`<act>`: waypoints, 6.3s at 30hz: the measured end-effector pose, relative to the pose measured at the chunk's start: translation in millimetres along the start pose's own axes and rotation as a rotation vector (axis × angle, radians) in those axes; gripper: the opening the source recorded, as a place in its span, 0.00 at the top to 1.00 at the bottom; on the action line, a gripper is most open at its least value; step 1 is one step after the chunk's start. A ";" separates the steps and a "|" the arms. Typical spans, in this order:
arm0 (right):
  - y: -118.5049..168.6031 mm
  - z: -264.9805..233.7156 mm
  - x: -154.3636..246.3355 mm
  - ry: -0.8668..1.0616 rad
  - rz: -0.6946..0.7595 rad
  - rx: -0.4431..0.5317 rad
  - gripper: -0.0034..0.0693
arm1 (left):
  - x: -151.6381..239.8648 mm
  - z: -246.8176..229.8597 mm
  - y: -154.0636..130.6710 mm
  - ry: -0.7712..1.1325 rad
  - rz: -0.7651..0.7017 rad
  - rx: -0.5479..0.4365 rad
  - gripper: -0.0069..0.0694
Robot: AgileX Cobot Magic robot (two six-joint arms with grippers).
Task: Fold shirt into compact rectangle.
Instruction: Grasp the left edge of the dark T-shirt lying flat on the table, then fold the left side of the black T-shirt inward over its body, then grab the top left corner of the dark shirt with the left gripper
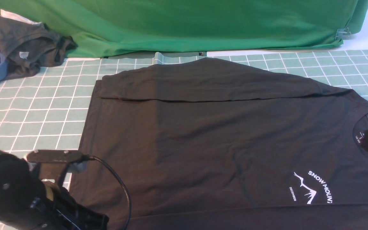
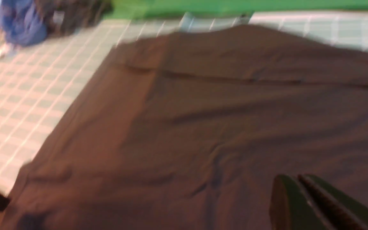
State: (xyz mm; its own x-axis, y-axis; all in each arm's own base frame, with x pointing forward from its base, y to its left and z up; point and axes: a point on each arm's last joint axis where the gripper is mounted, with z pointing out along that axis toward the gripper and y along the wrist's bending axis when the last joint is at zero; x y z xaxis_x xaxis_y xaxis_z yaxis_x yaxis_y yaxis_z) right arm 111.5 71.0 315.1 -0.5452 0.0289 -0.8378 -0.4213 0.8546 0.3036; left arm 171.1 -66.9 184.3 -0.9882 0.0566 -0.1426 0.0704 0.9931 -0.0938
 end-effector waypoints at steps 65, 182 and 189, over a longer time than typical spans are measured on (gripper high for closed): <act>4.3 12.4 1.3 -0.012 -0.017 -0.038 0.83 | -132.8 -65.2 16.0 -0.282 0.116 -0.165 0.91; 4.2 12.4 1.4 -0.012 -0.038 -0.038 0.73 | -293.5 58.8 64.7 -0.382 -0.012 -0.073 0.49; 4.2 12.4 1.8 -0.007 -0.038 -0.037 0.71 | -294.8 58.9 64.7 -0.397 -0.026 -0.070 0.60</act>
State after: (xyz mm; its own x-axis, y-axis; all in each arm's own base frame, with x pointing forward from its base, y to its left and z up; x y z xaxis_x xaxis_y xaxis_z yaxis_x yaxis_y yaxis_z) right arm 117.6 81.1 309.2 -0.5235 0.0000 -0.8520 -0.4685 0.8352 0.2879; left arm 475.0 -25.4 162.3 -0.8591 0.0007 -0.5119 0.0230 0.9990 -0.0373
